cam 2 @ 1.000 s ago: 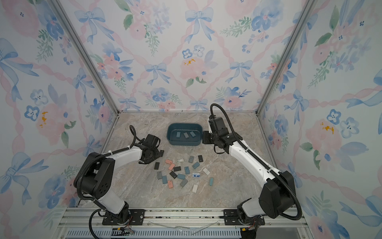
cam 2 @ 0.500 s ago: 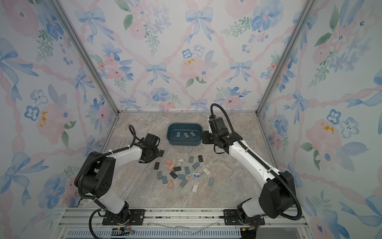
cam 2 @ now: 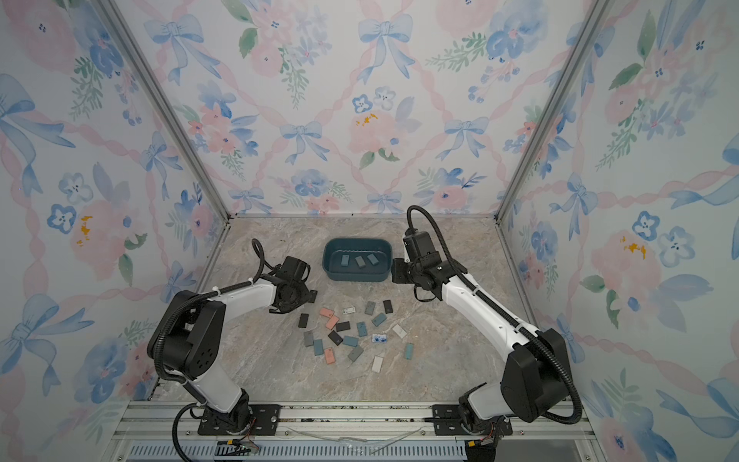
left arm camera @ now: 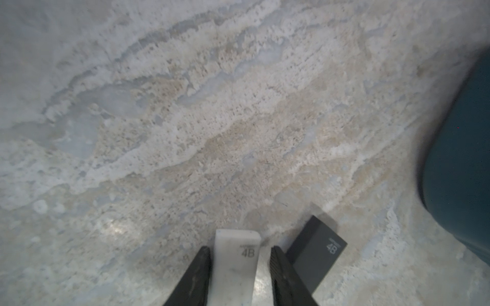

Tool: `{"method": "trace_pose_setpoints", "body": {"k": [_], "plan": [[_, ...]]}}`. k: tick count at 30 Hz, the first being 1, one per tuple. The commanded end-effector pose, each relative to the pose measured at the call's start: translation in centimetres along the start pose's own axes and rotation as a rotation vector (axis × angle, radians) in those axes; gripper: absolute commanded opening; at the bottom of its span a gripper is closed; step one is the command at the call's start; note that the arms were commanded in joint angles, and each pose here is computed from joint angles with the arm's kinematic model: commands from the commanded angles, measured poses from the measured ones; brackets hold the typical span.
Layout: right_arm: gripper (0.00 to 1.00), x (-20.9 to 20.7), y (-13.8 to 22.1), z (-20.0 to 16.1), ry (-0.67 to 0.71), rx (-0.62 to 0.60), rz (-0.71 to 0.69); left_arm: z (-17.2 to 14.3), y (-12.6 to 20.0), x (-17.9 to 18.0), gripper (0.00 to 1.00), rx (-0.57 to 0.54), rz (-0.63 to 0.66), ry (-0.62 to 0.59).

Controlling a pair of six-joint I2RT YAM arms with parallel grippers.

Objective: Put the eraser in the storage box
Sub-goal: Pick up the eraser from the center of the board.

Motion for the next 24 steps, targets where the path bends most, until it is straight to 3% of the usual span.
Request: {"method": "trace_pose_setpoints", "body": {"k": [1, 13, 24], "plan": [[0.54, -0.28, 0.84, 0.24, -0.025, -0.027, 0.008, -2.03, -1.43, 2.0, 0.39, 0.117, 0.103, -0.064], [0.54, -0.46, 0.94, 0.18, -0.029, -0.029, 0.006, -2.58, -1.52, 2.35, 0.37, 0.143, 0.141, -0.155], [0.54, -0.47, 0.96, 0.15, -0.03, -0.029, 0.006, -2.91, -2.0, 2.34, 0.23, 0.163, 0.171, -0.197]]}}
Point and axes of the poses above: each gripper's point midway between its finger pads, its own y axis back along the fingers, its own x axis along the line the jaws close on, z = x × y, the point moved 7 cm from there along y, back along the fingers, and after that the axes turned 3 degrees about y, right-handed, at the moved point
